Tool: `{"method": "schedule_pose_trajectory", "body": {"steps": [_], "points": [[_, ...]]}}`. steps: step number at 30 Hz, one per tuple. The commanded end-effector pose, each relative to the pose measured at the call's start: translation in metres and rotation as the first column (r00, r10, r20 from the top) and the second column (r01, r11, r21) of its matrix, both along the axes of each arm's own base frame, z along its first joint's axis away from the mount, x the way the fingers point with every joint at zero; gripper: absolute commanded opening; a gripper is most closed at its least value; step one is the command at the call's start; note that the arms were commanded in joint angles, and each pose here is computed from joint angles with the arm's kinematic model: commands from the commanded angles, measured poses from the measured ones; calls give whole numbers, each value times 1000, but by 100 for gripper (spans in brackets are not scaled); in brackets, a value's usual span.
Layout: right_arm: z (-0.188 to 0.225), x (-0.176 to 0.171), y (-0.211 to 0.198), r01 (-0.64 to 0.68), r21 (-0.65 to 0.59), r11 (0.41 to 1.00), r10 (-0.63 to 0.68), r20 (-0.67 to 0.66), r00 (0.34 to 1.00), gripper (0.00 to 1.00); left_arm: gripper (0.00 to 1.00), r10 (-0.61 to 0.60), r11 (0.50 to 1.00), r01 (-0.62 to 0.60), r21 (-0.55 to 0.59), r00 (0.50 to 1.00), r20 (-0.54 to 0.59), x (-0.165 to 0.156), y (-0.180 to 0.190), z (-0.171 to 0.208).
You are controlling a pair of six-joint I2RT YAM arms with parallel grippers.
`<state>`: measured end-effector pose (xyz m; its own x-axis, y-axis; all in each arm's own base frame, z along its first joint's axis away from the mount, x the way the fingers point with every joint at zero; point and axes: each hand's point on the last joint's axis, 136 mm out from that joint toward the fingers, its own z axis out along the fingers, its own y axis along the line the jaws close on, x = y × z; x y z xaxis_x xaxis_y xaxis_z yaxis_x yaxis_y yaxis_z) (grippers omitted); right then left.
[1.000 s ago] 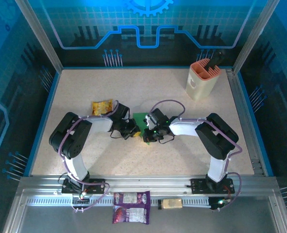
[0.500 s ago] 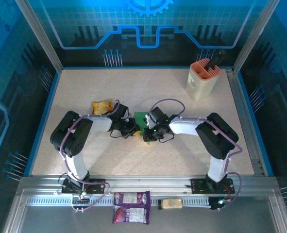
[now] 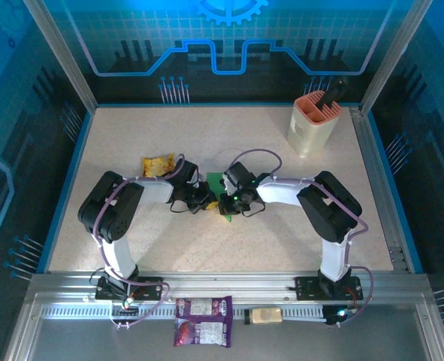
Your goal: Fold a paper plane with a square sheet of paper (pick it up from the middle)
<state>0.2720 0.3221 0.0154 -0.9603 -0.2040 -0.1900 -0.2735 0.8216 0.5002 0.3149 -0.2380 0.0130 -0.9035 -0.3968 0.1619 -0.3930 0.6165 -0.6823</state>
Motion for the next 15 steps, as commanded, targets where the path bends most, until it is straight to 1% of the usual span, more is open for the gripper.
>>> {"method": "schedule_pose_trajectory", "body": {"steps": [1, 5, 8, 15], "points": [[-4, 4, -3, 7, -21, 1000, -7, -12, 1000, 2, 3, 28, 992, -19, 124, 997, -75, -12, 23, -35], [-11, 1, -5, 6, -26, 1000, -7, -29, 1000, 2, 4, 28, 991, -17, 134, 996, -80, -13, 24, -36], [-21, -9, -13, 5, -46, 999, -8, -55, 998, 2, 3, 34, 988, -20, 152, 995, -92, -15, 27, -38], [-32, -47, -40, -24, -56, 998, 19, -98, 995, 2, 1, 53, 978, -26, 207, 990, -127, -20, 36, -47]]}}
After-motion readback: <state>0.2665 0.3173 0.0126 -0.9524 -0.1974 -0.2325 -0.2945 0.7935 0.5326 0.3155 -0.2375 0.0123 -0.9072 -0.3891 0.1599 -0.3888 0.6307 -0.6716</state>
